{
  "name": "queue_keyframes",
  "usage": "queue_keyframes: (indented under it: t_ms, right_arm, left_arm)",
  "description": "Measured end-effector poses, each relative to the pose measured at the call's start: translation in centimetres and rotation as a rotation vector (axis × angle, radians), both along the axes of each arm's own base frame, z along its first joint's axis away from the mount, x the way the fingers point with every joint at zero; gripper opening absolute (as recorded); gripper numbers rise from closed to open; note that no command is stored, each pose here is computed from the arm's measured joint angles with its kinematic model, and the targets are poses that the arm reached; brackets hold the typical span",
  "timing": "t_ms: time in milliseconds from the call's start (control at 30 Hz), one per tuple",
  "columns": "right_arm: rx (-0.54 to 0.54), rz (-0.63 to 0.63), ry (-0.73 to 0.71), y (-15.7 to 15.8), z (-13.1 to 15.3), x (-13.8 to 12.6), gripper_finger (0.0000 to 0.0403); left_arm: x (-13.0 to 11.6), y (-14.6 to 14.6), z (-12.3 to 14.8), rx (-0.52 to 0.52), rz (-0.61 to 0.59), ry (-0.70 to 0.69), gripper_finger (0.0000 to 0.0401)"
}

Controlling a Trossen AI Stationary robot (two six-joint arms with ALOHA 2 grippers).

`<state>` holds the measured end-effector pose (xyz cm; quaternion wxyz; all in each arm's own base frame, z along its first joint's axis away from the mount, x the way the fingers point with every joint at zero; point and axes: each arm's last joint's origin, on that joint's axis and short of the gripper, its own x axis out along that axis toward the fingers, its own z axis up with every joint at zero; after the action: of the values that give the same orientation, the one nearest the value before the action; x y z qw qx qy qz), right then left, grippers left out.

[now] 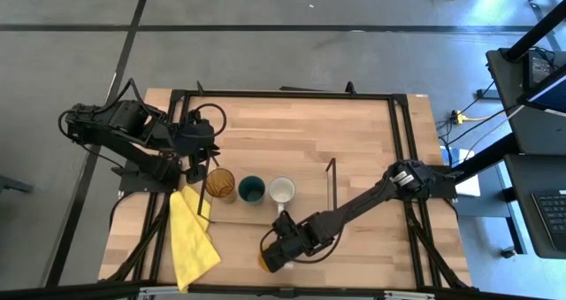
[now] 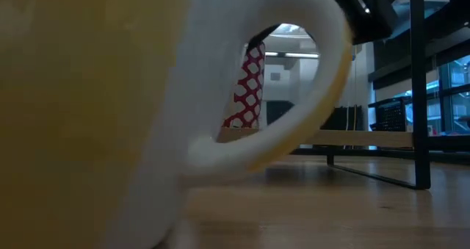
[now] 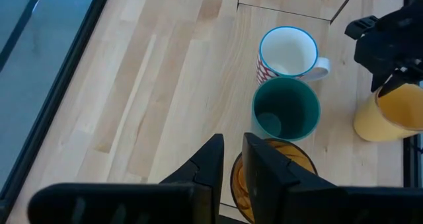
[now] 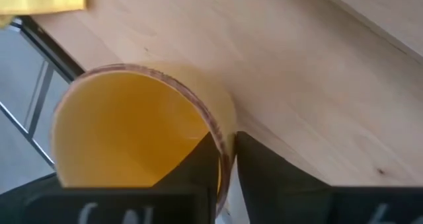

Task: Stack small to large cups/mugs on shelf
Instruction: Put the yellow mug on the shelf

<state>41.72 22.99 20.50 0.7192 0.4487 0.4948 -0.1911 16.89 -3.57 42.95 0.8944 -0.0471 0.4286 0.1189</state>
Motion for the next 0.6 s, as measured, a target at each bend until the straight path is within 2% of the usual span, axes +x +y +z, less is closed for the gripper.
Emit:
queue_keyframes:
  t_ms: [300, 600]
  right_arm:
    - [-0.008, -0.004, 0.012, -0.1, 0.4, 0.0, 0.0019]
    - [-0.04, -0.006, 0.049, -0.2, 2.7, -0.4, 0.0022]
  left_arm:
    - [0.0, 0.0, 0.0, 0.0, 0.0, 0.0, 0.0051]
    - [0.0, 0.0, 0.0, -0.001, 0.001, -0.001, 0.0051]
